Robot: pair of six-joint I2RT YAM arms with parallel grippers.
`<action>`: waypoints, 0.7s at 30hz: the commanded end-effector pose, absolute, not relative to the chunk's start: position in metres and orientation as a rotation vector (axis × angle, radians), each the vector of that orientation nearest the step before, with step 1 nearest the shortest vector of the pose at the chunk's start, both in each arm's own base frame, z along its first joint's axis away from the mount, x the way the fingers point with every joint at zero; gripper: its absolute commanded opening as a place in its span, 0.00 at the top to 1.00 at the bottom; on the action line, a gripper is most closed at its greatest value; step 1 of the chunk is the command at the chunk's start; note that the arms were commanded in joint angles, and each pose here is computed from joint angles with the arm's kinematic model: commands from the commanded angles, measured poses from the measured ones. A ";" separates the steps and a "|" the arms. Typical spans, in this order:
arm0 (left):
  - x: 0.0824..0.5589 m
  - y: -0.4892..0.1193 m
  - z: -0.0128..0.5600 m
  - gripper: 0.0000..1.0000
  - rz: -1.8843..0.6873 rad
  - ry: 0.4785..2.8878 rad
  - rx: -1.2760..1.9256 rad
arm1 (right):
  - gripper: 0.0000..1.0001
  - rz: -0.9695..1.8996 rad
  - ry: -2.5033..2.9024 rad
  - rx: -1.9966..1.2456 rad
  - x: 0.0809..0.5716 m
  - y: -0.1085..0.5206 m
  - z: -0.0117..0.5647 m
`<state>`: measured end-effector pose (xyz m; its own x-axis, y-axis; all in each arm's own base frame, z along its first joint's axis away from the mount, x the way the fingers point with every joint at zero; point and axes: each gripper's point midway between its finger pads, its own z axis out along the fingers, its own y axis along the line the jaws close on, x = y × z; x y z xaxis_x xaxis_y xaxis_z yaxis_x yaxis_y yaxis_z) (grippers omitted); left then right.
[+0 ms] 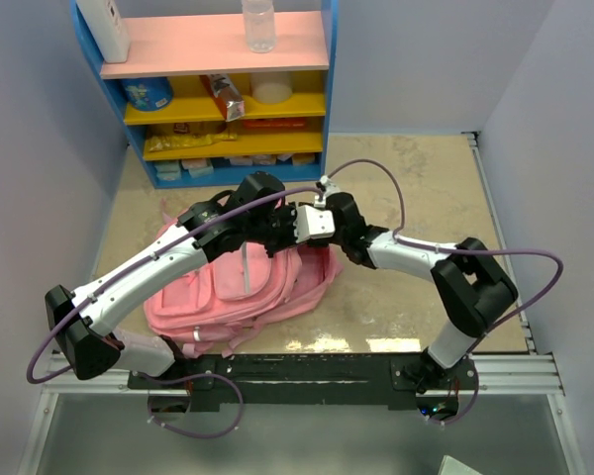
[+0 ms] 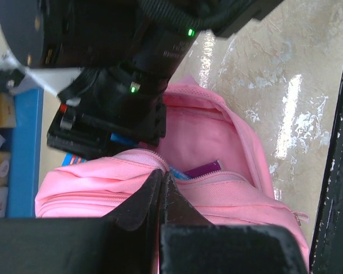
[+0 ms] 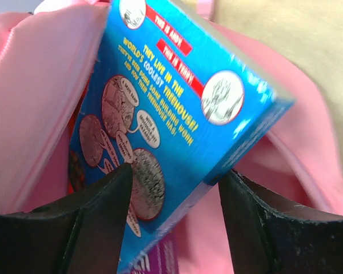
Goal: Pack the student bag
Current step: Place the book in the student bag.
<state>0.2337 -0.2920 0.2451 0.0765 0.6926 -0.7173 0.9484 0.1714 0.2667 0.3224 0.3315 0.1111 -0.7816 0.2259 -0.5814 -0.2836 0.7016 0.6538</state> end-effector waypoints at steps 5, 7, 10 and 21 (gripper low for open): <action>0.230 -0.312 0.289 1.00 -0.499 1.498 1.552 | 0.48 1.132 2.147 -0.227 0.300 0.391 0.146; 0.230 -0.311 0.288 1.00 -0.496 1.499 1.554 | 0.51 1.130 2.165 -0.260 0.288 0.384 0.144; 0.230 -0.311 0.286 1.00 -0.490 1.498 1.562 | 0.37 1.113 2.191 -0.326 0.269 0.370 0.143; 0.229 -0.312 0.289 1.00 -0.502 1.489 1.561 | 0.50 0.840 2.121 -0.056 0.315 0.299 0.157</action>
<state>0.2204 -0.2975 0.2442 0.0867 0.6764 -0.7314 0.9660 0.1224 0.2277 0.2921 0.3039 0.1383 -0.7244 0.1929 -0.6619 -0.3284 0.7476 0.5773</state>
